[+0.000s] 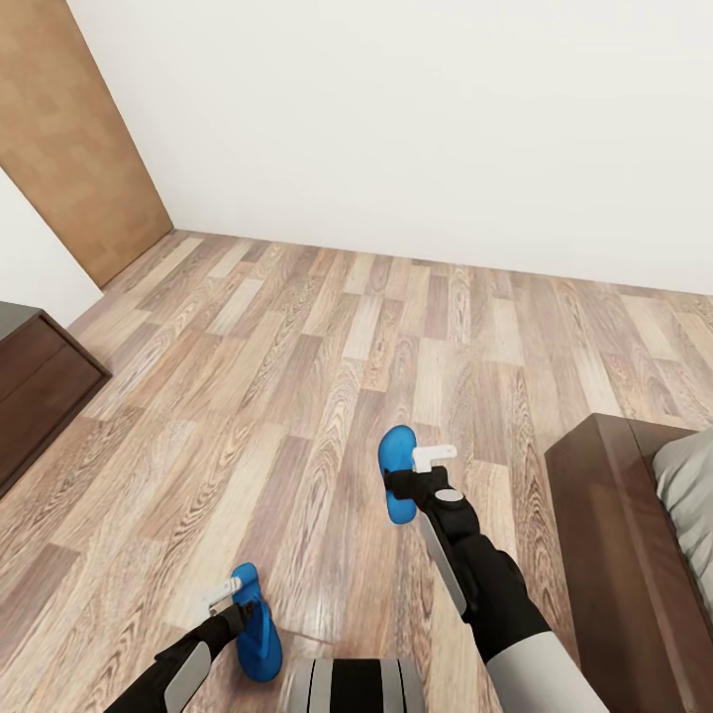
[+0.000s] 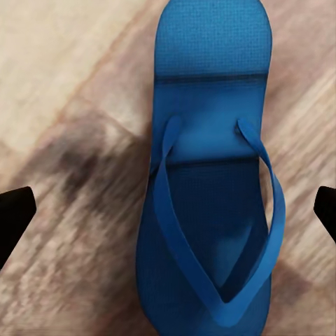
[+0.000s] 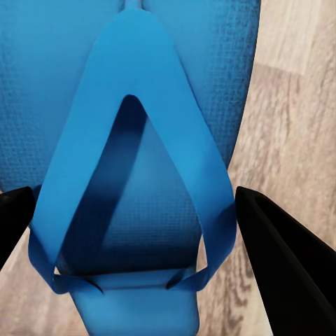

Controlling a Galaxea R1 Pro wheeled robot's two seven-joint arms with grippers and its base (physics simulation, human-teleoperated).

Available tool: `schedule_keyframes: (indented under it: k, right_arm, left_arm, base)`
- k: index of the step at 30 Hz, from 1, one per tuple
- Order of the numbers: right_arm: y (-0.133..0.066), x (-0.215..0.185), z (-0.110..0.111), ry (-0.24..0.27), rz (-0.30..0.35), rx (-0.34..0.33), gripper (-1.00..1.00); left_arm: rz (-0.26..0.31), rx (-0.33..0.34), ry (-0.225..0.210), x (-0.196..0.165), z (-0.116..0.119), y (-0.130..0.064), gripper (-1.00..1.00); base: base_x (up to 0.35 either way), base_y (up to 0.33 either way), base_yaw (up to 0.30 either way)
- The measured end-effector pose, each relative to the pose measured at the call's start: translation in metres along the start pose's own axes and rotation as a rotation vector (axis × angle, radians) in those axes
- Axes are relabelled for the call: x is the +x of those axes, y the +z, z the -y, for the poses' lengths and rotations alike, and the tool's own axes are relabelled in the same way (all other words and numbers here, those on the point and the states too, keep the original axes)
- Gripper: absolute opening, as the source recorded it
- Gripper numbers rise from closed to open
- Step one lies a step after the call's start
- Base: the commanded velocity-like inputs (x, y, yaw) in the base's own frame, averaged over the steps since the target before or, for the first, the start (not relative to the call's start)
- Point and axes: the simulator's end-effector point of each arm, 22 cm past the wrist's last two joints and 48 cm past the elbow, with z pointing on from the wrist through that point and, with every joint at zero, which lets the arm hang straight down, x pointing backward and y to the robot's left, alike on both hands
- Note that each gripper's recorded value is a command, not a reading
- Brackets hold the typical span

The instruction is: In the bedroom, move the book from the bed onto either nightstand, and place the two sandals side by side next to the bed.

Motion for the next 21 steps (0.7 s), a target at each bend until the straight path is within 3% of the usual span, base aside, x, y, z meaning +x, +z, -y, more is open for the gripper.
schedule_keyframes:
  k: [8, 21]
  right_arm:
    - [0.0, 0.001, -0.001, -0.001, -0.002, -0.001, -1.0]
    - [0.009, 0.015, -0.002, 0.001, -0.028, -0.004, -1.0]
  left_arm:
    - [-0.007, 0.018, 0.053, 0.006, 0.01, 0.0, 1.0]
    - [-0.016, 0.012, 0.07, 0.017, 0.008, 0.006, 1.0]
  base:
    - [0.0, 0.0, 0.0]
    - [0.0, 0.0, 0.0]
